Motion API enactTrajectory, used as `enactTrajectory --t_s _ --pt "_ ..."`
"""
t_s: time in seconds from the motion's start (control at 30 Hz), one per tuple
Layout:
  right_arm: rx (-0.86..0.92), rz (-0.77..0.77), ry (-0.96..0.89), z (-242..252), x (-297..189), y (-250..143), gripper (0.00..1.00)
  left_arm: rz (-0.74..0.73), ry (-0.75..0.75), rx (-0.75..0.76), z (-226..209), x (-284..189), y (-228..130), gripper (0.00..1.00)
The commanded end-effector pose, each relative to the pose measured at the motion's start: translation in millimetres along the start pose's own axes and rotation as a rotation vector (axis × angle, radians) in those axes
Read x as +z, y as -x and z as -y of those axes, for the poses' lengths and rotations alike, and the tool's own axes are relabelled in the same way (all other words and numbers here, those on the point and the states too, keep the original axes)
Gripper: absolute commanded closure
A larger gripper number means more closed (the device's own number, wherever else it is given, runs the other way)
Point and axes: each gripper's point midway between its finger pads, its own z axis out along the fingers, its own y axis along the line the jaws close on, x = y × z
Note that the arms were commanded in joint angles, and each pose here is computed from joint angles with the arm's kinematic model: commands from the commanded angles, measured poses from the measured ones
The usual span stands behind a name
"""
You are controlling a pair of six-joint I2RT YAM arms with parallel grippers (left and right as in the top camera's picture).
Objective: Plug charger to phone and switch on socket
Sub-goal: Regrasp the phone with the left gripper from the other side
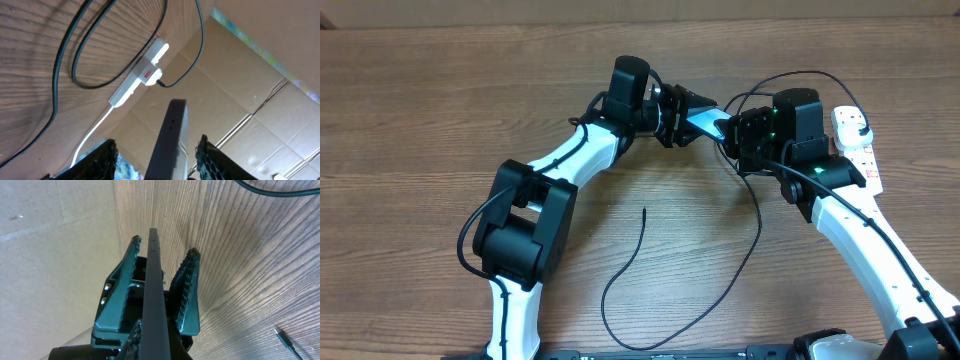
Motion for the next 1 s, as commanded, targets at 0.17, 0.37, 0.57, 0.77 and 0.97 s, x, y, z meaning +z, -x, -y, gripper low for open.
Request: enactTrajectory --t_s 0.17,0.37,0.57,0.77,0.97 --pt "-0.009 -0.007 0.025 -10.9 -4.6 -4.8 0.96 -0.006 -0.019 0.030 12.0 -1.6 -13.6 0.51" --pt "-0.007 -0.011 0.020 -9.7 -4.6 -5.4 0.96 -0.006 -0.019 0.030 12.0 -1.6 -13.6 0.51" --pt "-0.016 -0.024 0.021 -10.0 -3.5 -11.1 0.96 -0.006 -0.019 0.030 11.9 -1.3 -13.8 0.52" --pt "-0.019 -0.024 0.020 -9.8 -3.1 -12.4 0.96 -0.007 -0.018 0.031 11.7 -0.9 -14.4 0.60" --pt "-0.019 -0.024 0.019 -9.7 -3.1 -12.5 0.96 -0.007 -0.018 0.030 11.7 -0.9 -14.3 0.63"
